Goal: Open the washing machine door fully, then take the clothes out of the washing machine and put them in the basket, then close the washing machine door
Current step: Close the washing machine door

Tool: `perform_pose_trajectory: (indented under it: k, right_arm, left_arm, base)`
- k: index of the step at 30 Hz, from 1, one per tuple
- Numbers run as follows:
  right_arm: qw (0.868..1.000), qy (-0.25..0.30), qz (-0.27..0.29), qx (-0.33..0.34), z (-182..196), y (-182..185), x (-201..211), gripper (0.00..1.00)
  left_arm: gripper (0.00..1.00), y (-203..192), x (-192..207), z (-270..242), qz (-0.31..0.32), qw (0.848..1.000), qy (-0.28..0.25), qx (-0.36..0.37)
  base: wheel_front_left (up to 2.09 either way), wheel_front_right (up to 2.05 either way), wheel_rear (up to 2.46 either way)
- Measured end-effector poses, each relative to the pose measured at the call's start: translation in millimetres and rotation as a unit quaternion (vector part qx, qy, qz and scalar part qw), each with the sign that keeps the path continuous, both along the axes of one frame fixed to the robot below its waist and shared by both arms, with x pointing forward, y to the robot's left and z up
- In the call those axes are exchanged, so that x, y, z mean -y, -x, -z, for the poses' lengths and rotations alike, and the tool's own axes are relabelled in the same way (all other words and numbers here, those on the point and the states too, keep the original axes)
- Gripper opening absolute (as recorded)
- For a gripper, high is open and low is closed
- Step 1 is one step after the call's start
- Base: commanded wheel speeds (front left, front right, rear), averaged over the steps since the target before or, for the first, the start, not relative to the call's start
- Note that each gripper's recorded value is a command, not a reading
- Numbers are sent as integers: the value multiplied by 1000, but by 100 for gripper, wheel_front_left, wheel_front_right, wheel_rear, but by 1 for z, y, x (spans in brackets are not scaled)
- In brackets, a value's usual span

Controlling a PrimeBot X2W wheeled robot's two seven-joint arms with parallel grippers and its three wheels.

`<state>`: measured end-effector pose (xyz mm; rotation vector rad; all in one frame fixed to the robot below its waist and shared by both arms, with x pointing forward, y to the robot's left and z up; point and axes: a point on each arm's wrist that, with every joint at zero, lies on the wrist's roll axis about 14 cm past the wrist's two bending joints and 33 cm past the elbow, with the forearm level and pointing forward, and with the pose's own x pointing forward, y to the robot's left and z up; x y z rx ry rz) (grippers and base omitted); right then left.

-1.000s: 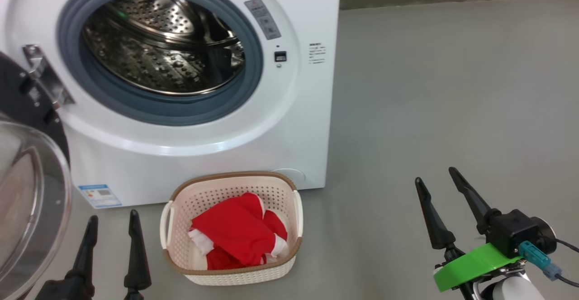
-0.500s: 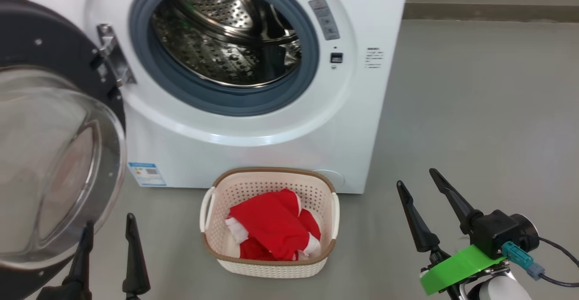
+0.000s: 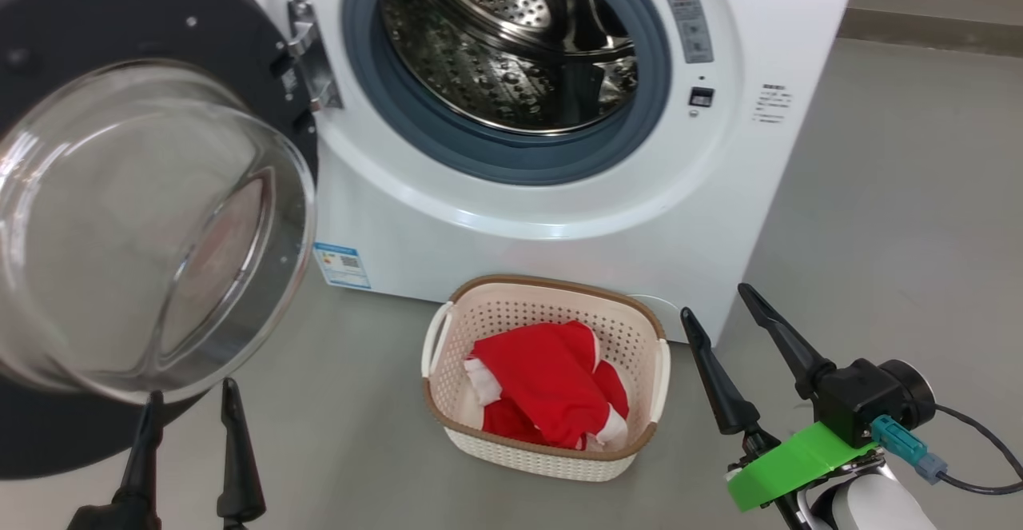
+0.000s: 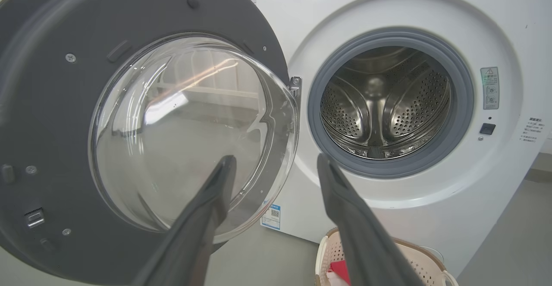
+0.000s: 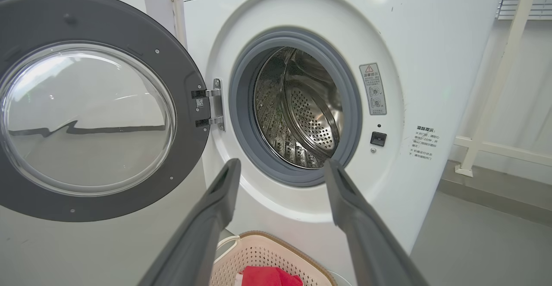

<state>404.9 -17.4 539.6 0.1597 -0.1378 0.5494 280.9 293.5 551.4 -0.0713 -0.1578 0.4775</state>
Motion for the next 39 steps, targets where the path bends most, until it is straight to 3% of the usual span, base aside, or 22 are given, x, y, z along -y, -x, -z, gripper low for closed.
perform_pose_trajectory:
  k: [14,25,26,28,35,39]
  right_arm:
    - [998,-2,-59,11,-9,8,-43,100]
    - [998,-3,-61,12,-10,11,-45,100]
    - [998,-3,-60,12,-10,11,-45,100]
    - [998,-3,-59,12,-10,11,-43,100]
    - [998,-2,-55,8,-7,10,-40,100]
    - [999,0,-52,6,-6,9,-38,100]
  left_arm:
    - [100,38,-25,-1,-57,998,2,0]
    - [100,42,-24,0,-57,998,3,1]
    - [89,42,-23,0,-56,998,3,2]
    - [0,41,-23,0,-54,999,1,2]
    - [0,41,-28,-12,-61,998,-25,20]
    - [0,39,-47,-44,-81,993,-67,55]
  base:
    - [0,0,0]
    - [0,0,0]
    - [0,0,0]
    - [0,0,0]
    - [0,0,0]
    - [0,0,0]
